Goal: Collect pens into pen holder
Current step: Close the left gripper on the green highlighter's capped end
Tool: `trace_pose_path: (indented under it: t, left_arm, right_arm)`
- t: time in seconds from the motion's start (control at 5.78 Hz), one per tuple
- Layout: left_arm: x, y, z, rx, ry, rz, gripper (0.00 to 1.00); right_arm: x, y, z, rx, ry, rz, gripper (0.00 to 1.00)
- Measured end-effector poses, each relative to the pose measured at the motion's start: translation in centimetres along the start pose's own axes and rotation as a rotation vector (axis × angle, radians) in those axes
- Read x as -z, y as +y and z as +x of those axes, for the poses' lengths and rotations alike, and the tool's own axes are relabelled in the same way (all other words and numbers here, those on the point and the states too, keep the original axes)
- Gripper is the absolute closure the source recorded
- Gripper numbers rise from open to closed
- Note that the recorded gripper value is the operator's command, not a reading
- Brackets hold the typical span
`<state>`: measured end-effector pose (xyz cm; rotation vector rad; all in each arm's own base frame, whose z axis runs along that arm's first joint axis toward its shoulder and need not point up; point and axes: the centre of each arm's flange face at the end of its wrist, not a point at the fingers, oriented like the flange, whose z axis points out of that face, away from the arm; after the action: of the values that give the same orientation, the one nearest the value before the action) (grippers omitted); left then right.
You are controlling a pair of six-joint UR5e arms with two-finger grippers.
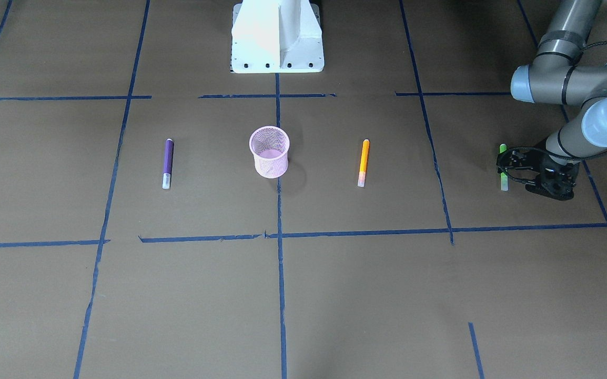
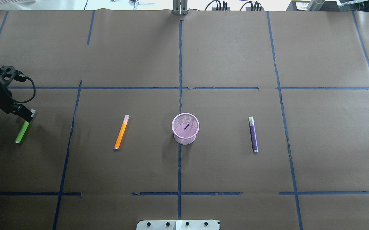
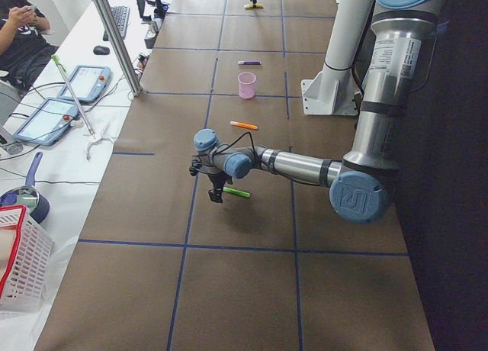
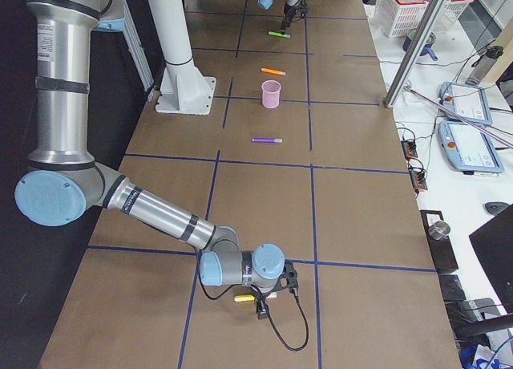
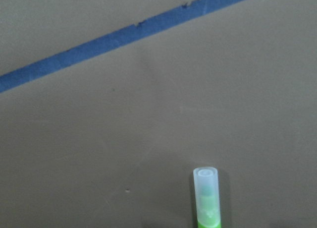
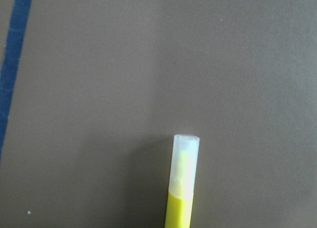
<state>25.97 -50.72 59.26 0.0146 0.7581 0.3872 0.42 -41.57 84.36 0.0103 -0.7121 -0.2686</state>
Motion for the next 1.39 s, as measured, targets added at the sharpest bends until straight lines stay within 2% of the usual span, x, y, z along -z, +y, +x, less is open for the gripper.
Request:
trace_pose_path:
  t: [0.35, 0.87, 1.04, 1.21, 1.39]
  left_arm:
    - [-0.6, 0.1, 1.2, 0.016, 0.011, 0.032, 0.00]
    - [-1.1, 0.7, 1.7, 0.011, 0.003, 0.035, 0.00]
    - [-1.1, 0.7, 1.7, 0.010, 0.003, 0.036, 0.05]
    - [-1.0, 0.7, 1.8, 0.009, 0.004, 0.038, 0.26]
    - [-0.9, 0.7, 1.9, 0.006, 0.005, 0.040, 0.39]
  right_arm:
    - [0.0, 0.0, 0.0, -0.003, 0.000, 0.001, 0.00]
    - [0.0, 0.0, 0.0, -0.004, 0.000, 0.001, 0.00]
    - [0.1, 0.0, 0.0, -0.004, 0.000, 0.001, 0.00]
    - [0.1, -0.1, 0.0, -0.004, 0.000, 0.001, 0.00]
    - [0.1, 0.0, 0.0, -0.004, 0.000, 0.001, 0.00]
